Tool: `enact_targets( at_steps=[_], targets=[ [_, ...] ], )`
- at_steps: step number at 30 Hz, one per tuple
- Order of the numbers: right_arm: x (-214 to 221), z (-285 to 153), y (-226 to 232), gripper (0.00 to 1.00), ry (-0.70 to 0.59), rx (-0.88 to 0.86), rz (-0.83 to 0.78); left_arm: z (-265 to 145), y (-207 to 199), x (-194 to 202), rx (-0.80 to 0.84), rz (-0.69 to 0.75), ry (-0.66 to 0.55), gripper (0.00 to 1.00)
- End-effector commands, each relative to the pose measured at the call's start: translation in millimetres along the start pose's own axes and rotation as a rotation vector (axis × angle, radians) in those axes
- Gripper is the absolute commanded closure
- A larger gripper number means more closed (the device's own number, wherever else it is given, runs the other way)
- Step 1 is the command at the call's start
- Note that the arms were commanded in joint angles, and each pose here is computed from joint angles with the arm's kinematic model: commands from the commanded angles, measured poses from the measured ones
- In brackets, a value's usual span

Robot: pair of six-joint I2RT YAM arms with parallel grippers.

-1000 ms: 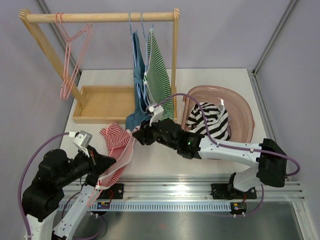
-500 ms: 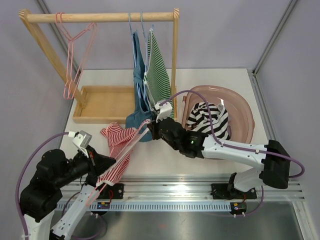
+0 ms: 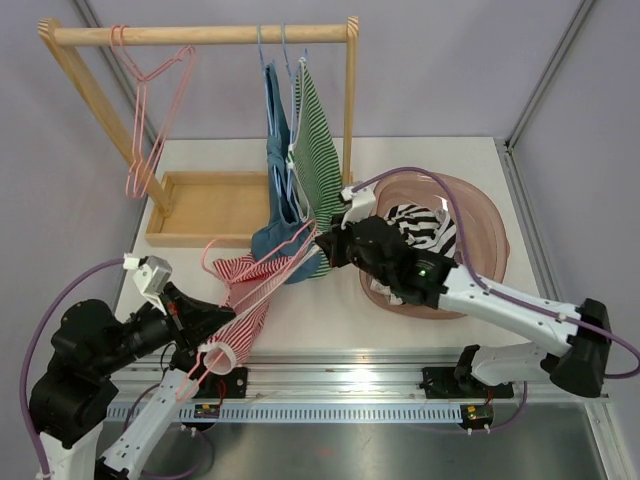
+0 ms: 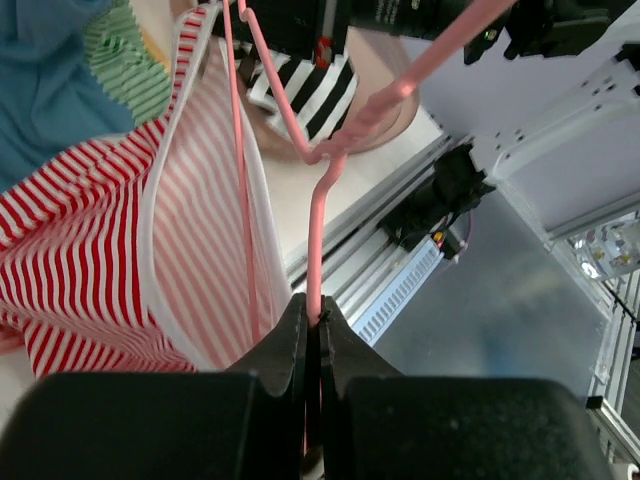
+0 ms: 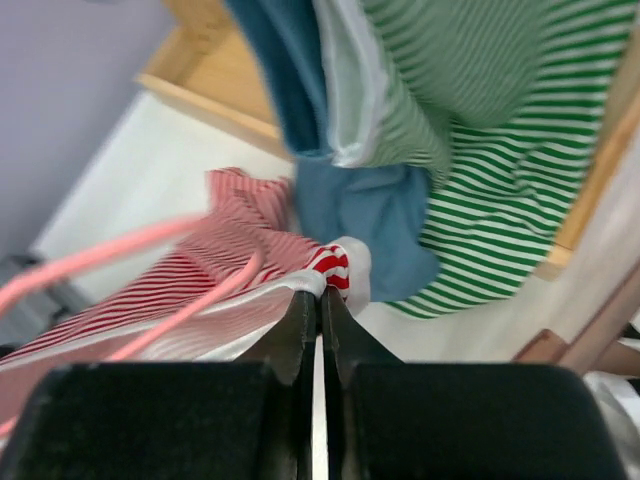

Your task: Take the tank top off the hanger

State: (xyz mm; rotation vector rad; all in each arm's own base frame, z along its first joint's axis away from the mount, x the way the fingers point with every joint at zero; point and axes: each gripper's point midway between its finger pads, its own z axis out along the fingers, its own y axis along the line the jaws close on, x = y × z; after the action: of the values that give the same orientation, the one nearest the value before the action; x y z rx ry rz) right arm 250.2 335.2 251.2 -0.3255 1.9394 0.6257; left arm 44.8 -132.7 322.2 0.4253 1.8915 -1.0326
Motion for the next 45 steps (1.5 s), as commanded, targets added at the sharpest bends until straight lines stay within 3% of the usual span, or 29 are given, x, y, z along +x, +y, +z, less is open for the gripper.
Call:
enact_targets(
  at_steps=[1,7,11,14,17,22,25,26,29,34,39,41,43,44,45],
  targets=[
    [-57,-52,44,1.0,-0.114,-0.287,0.095,-10,-41,-56,0.149,0.118,-0.201,1.0],
    [-108,-143,120,1.0,-0.112,-0.767,0.157,-10,-75,-132,0.298,0.208,-0.48,1.0],
    [-136,-191,158,1.0,-0.093,-0.99,0.158,-17,-75,-182,0.302,0.296,-0.772,1.0],
    [-145,-205,176,1.0,-0.076,-1.054,0.132,-22,-71,-207,0.306,0.361,-0.953,1.0],
    [-147,-194,179,1.0,-0.087,-0.975,0.087,-3,-47,-221,0.212,0.303,-0.946,1.0],
    [-125,-169,157,1.0,-0.067,-0.815,0.065,-26,-16,-230,-0.01,0.243,-1.037,1.0],
    [-103,-152,145,1.0,-0.034,-0.728,0.049,-30,19,-226,-0.24,0.177,-0.965,1.0],
    [-84,-139,139,1.0,0.005,-0.685,0.039,-19,37,-211,-0.315,0.147,-0.861,1.0],
    [-39,-97,110,1.0,0.067,-0.473,0.007,-1,69,-191,-0.44,0.108,-0.72,1.0],
    [28,-47,79,1.0,0.15,-0.233,-0.034,14,97,-172,-0.542,0.053,-0.61,1.0],
    [98,-22,75,1.0,0.276,-0.152,-0.064,31,111,-167,-0.598,0.022,-0.485,1.0],
    [122,-14,75,0.85,0.328,-0.148,-0.056,36,117,-168,-0.624,0.005,-0.458,1.0],
    [133,-14,71,0.58,0.347,-0.125,-0.061,35,116,-176,-0.637,0.004,-0.456,1.0],
    [135,-16,68,0.22,0.348,-0.11,-0.068,38,119,-175,-0.645,-0.001,-0.429,1.0],
    [132,-18,65,0.07,0.337,-0.096,-0.069,45,121,-178,-0.64,-0.005,-0.407,1.0]
  ],
)
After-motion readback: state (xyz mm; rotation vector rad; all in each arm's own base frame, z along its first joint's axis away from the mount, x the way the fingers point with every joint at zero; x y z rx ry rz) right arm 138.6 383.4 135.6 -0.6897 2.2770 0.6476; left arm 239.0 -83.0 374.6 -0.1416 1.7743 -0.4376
